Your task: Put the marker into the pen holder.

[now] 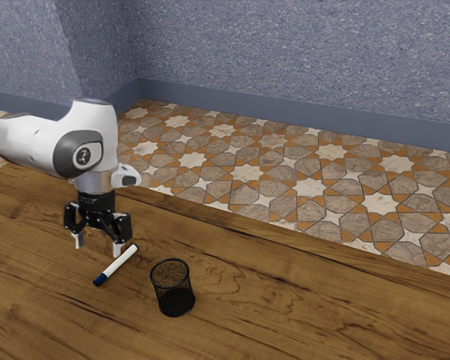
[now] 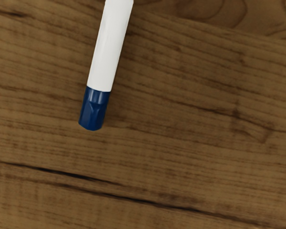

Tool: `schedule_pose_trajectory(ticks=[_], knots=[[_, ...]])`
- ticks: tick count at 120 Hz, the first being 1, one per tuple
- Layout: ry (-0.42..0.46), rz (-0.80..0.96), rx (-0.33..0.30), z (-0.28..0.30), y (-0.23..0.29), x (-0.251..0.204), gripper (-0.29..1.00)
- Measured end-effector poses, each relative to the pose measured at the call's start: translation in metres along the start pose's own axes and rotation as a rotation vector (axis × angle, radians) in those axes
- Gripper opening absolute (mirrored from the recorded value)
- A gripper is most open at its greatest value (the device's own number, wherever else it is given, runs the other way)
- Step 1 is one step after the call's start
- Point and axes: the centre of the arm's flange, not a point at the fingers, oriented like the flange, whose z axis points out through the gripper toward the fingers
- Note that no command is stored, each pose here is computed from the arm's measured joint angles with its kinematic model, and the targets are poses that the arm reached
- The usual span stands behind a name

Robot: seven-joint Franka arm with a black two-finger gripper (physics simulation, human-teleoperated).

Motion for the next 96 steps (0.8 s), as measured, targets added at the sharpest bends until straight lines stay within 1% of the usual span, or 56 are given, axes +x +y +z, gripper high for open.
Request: schedule_pose_trajectory(ticks=[17, 38, 51, 62, 71, 96], knots=[[0.022, 0.001, 0.006, 0.023, 0.001, 0.018, 0.7], [0.015, 0.022, 0.022, 0.054, 0.011, 0.039, 0.7], [0.011, 0.016, 0.024, 0.073, 0.005, 0.059, 0.7], [0.06, 0.01, 0.018, 0.063, -0.005, 0.079, 0.7], [0.084, 0.017, 0.018, 0.058, -0.008, 0.086, 0.7], [0.083, 0.035, 0.018, 0.07, -0.015, 0.094, 0.7]])
